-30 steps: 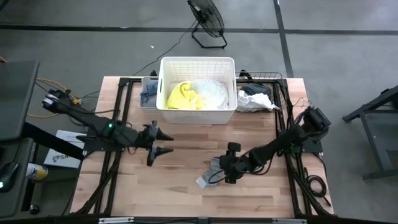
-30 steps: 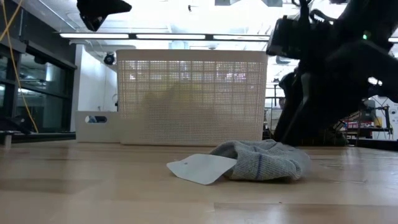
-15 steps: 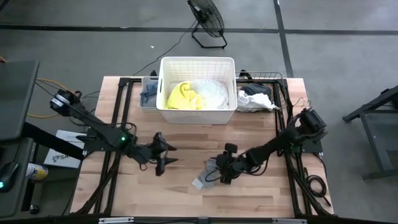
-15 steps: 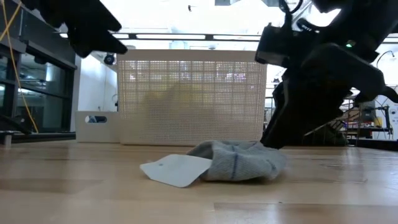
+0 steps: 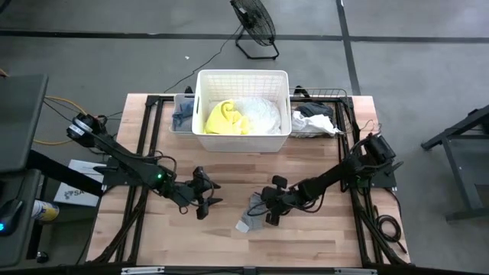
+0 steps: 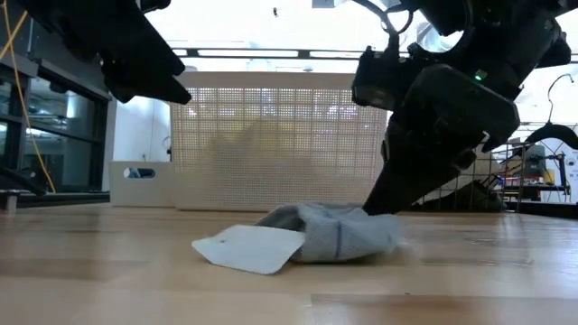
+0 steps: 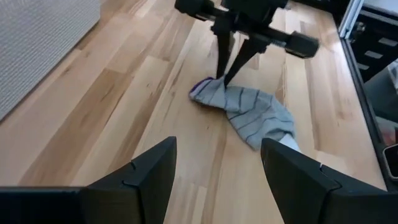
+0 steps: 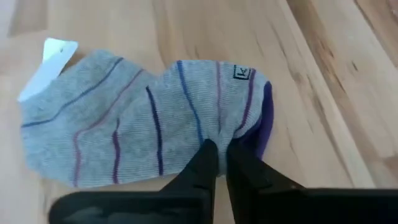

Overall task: Pick & Place Cloths
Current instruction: Put the gray sock into the white bin

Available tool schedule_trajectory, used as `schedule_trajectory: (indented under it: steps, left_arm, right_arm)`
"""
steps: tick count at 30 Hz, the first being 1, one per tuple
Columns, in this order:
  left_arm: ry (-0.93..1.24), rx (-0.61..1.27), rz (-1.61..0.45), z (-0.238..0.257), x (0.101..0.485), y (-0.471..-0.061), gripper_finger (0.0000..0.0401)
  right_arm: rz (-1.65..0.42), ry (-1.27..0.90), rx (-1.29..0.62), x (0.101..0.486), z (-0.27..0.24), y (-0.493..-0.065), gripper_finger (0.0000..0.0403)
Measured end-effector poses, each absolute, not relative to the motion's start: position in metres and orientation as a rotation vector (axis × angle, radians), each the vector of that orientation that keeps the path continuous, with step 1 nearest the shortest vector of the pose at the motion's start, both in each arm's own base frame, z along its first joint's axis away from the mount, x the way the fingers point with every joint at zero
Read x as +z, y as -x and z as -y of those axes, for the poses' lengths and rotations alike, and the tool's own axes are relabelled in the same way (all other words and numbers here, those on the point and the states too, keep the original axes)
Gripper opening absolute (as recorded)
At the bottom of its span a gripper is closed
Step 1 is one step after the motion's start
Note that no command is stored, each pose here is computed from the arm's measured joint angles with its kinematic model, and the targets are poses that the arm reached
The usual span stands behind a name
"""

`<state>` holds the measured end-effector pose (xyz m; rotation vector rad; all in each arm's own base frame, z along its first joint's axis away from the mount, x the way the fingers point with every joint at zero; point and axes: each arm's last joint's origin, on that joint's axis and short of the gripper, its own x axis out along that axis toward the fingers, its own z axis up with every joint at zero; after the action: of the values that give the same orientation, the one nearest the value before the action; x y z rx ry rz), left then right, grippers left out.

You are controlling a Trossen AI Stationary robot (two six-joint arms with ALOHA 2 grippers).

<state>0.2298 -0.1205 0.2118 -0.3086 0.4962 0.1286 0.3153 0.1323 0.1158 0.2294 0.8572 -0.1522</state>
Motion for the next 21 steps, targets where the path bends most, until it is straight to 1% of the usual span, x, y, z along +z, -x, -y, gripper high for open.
schedule_trajectory:
  steps: [3,8,13,21]
  left_arm:
    - [0.311,0.128,-0.492,0.121,0.212,-0.23,0.0229]
    - [0.319,0.12,-0.475,0.121,0.214,-0.231,0.0229]
    - [0.315,0.118,-0.473,0.121,0.214,-0.231,0.0229]
    - [0.321,0.116,-0.465,0.121,0.215,-0.231,0.0229]
  right_arm:
    - [-0.809,-0.23,-0.143,0.118,-0.134,-0.319,0.0011]
    - [-0.671,-0.236,-0.138,0.128,-0.138,-0.326,0.0007]
    - [-0.517,-0.197,-0.098,0.147,-0.147,-0.329,0.0006]
    - [-0.391,-0.137,-0.097,0.179,-0.159,-0.32,0.0005]
